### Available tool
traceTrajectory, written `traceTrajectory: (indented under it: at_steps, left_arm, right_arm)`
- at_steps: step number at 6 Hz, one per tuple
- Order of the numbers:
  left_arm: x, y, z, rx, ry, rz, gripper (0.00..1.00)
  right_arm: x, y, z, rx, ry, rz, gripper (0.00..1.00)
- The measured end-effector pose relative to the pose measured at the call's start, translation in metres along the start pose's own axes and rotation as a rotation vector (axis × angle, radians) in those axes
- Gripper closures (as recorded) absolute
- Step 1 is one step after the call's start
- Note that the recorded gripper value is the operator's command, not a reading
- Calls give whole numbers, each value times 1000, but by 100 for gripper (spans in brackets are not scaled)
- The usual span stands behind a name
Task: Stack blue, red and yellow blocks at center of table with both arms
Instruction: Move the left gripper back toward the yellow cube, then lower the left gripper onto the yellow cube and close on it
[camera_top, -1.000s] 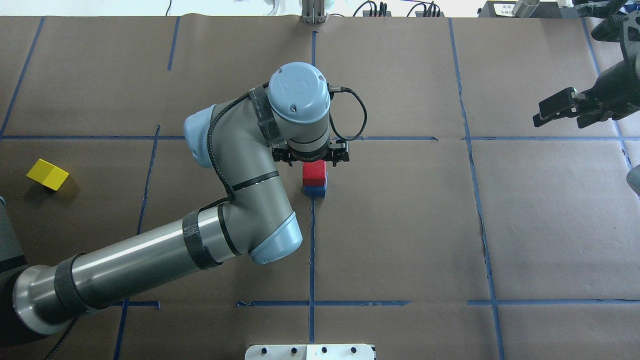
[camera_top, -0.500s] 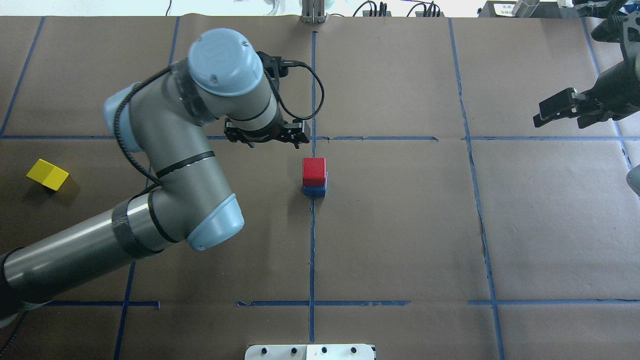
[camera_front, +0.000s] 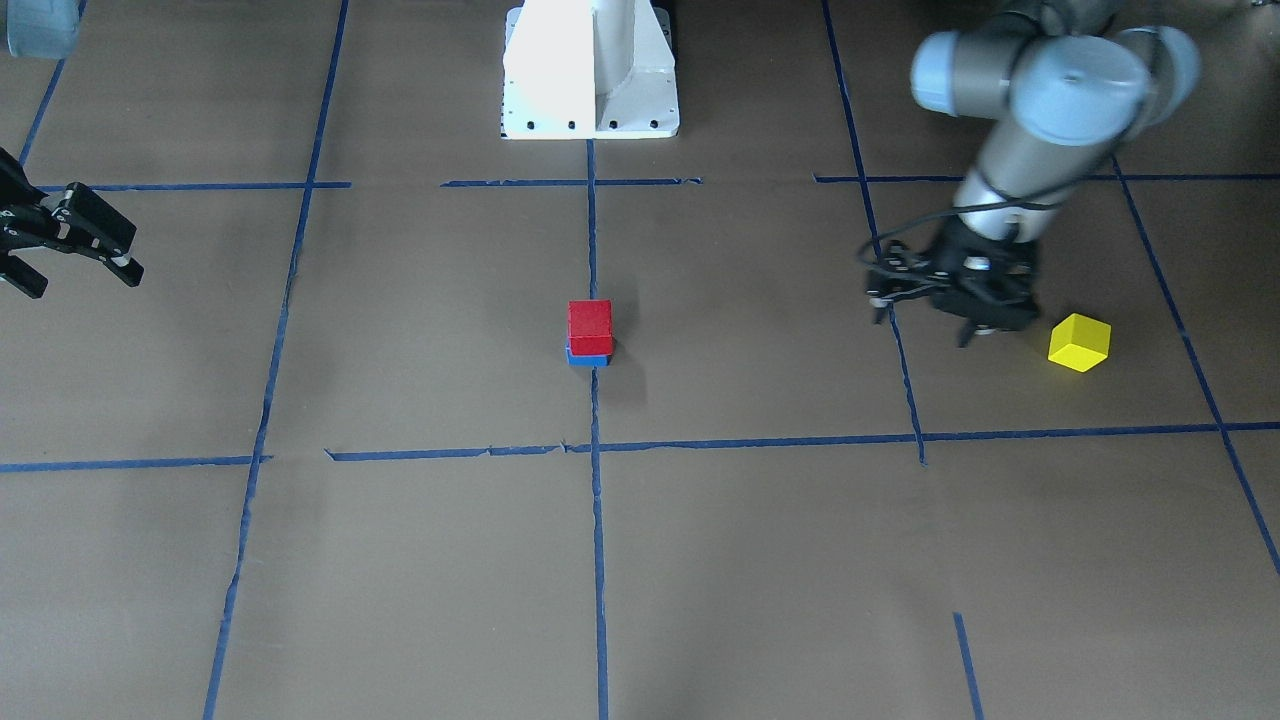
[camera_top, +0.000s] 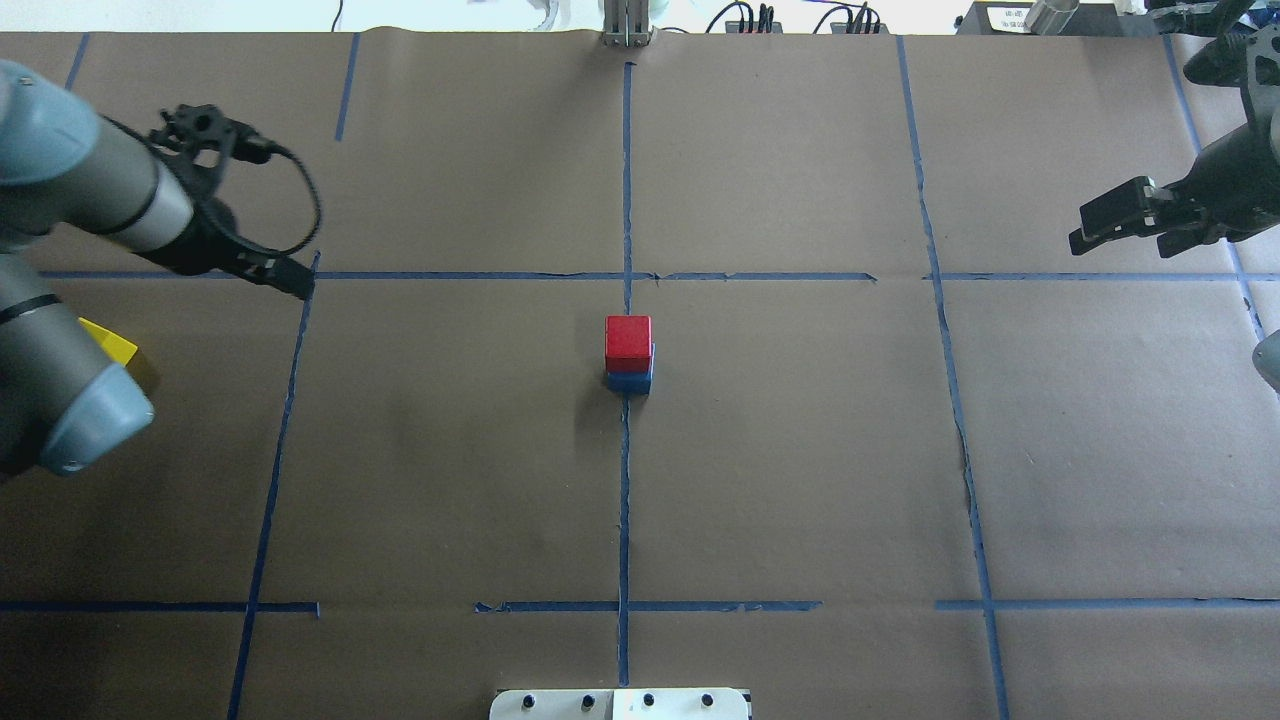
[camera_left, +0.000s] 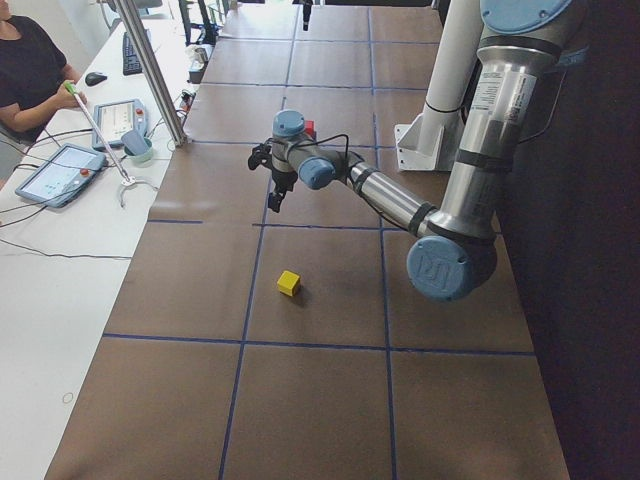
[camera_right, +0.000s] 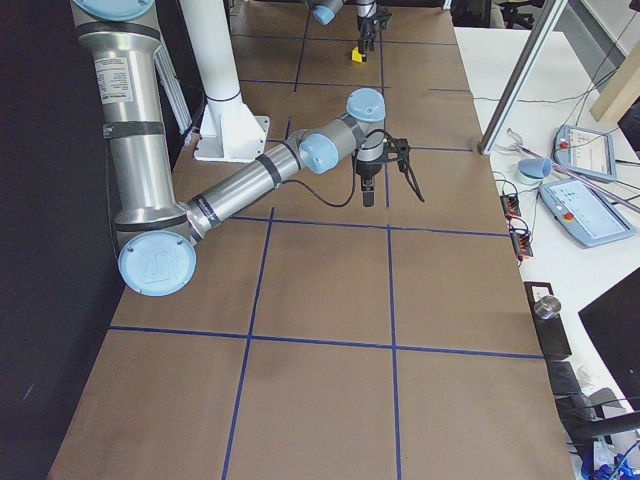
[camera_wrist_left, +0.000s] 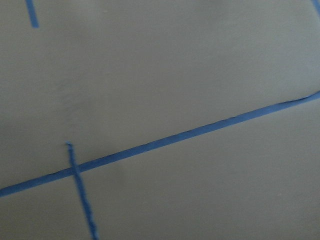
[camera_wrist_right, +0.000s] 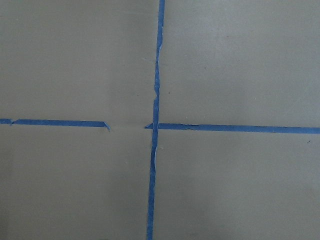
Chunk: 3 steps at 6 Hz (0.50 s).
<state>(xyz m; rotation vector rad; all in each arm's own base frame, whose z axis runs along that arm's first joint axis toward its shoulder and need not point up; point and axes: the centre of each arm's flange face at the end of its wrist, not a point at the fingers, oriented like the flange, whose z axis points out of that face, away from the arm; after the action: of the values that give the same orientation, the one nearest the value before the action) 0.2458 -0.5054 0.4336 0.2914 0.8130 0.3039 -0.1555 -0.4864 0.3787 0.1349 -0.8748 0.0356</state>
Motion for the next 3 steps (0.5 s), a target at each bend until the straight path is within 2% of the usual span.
traceTrajectory:
  at_steps: [2,3]
  left_arm:
    - [-107,44,16,-79,-26,8,0]
    - [-130,55,28,-108,-37,-9,0]
  right_arm:
    - [1,0,3,1,9,1,0]
    - [0,1,4,0,9,-2,0]
